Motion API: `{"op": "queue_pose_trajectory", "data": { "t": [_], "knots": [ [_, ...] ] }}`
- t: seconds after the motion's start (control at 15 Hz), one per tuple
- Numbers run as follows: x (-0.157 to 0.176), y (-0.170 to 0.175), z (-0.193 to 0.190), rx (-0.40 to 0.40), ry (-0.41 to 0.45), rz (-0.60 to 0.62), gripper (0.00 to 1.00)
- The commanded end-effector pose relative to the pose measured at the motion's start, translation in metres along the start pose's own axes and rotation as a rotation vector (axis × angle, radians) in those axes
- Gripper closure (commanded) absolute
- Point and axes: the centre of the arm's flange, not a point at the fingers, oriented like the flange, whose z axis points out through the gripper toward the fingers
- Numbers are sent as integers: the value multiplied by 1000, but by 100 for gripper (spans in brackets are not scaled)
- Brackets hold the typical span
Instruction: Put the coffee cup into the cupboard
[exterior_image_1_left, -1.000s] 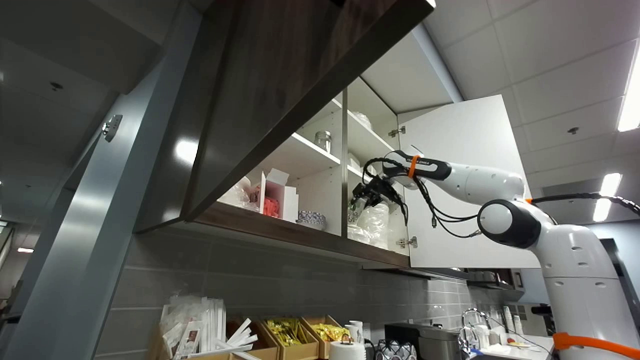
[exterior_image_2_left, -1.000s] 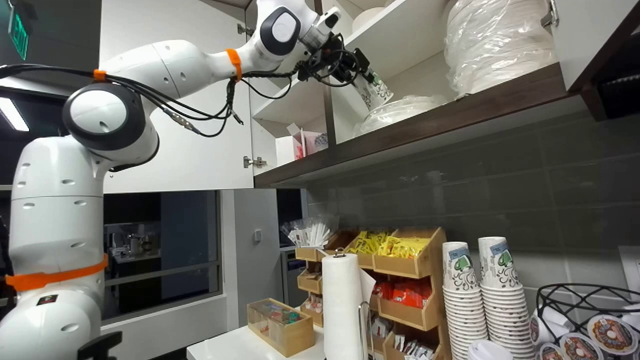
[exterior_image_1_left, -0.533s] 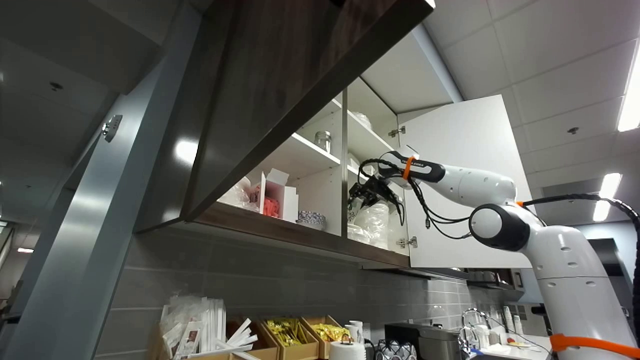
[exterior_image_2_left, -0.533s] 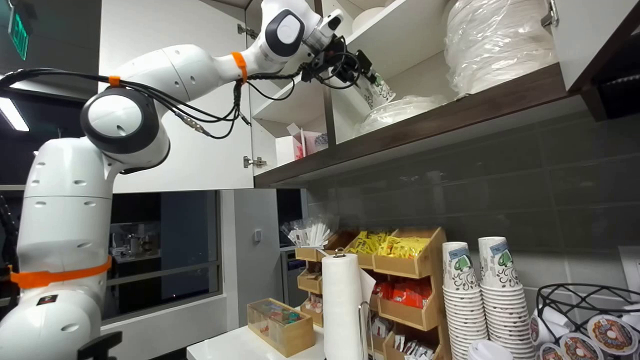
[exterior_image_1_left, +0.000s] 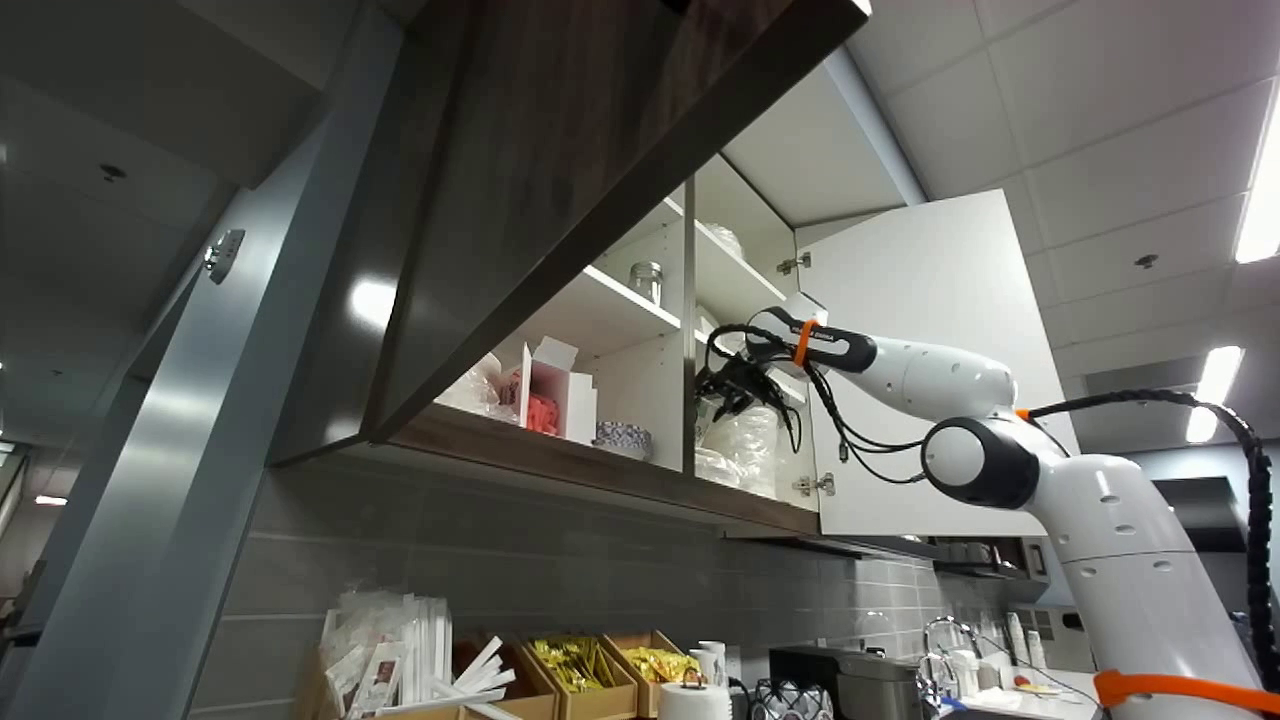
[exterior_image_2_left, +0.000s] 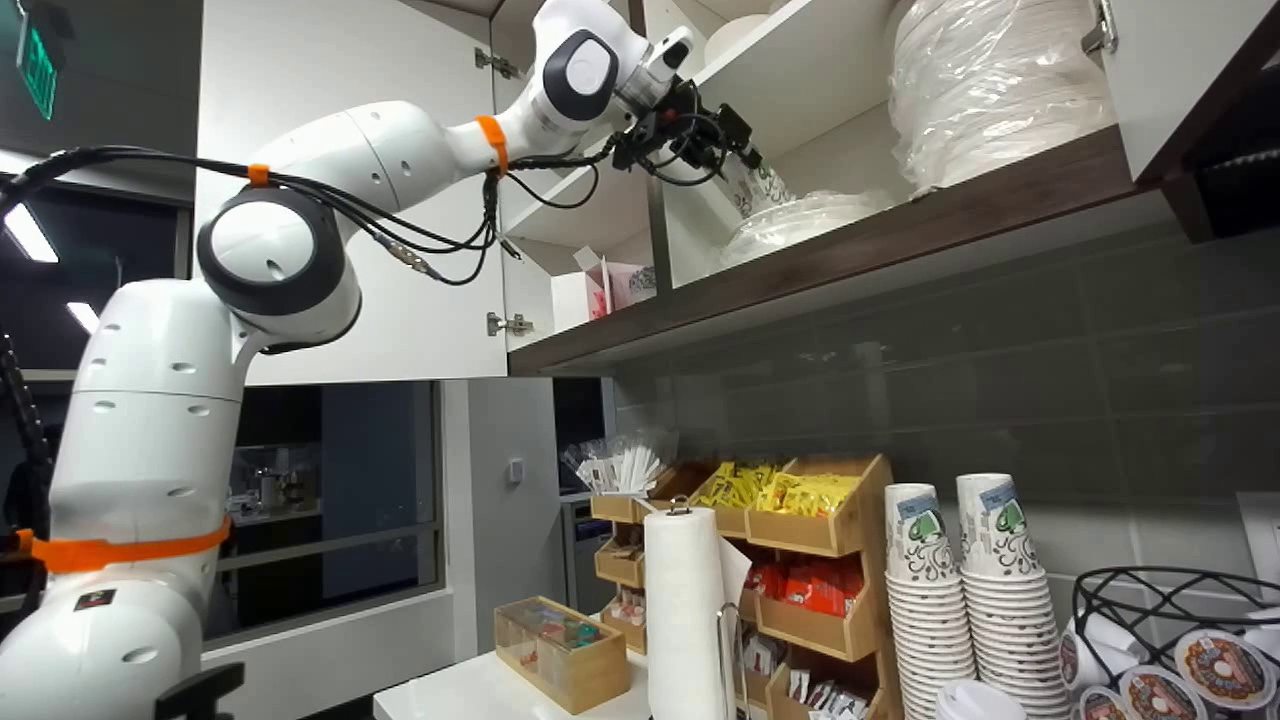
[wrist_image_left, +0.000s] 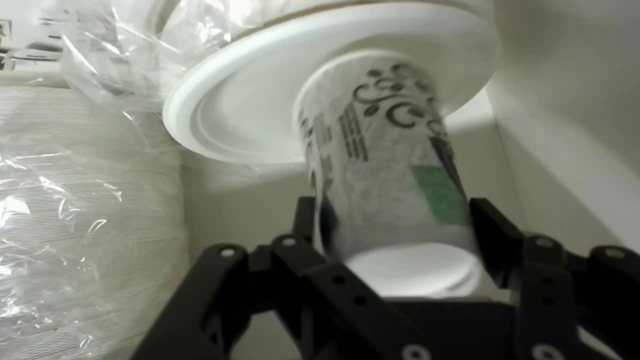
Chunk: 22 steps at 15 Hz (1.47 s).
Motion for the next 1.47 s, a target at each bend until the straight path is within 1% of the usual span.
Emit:
{"op": "queue_pose_trajectory", "data": {
  "t": [0.0, 0.2, 0.47, 0.67, 0.87, 1.13, 1.27, 1.4],
  "knots": [
    [14, -6, 5, -24, 14, 14, 0],
    [12, -8, 9, -17, 35, 4, 0],
    [16, -8, 7, -17, 39, 24, 0],
    [13, 2, -7, -51, 39, 33, 0],
    [11, 20, -23, -70, 50, 31, 0],
    [0, 49, -45, -105, -14, 6, 0],
    [-6, 62, -59, -130, -70, -15, 0],
    [-17, 74, -74, -113, -145, -48, 0]
  ]
}}
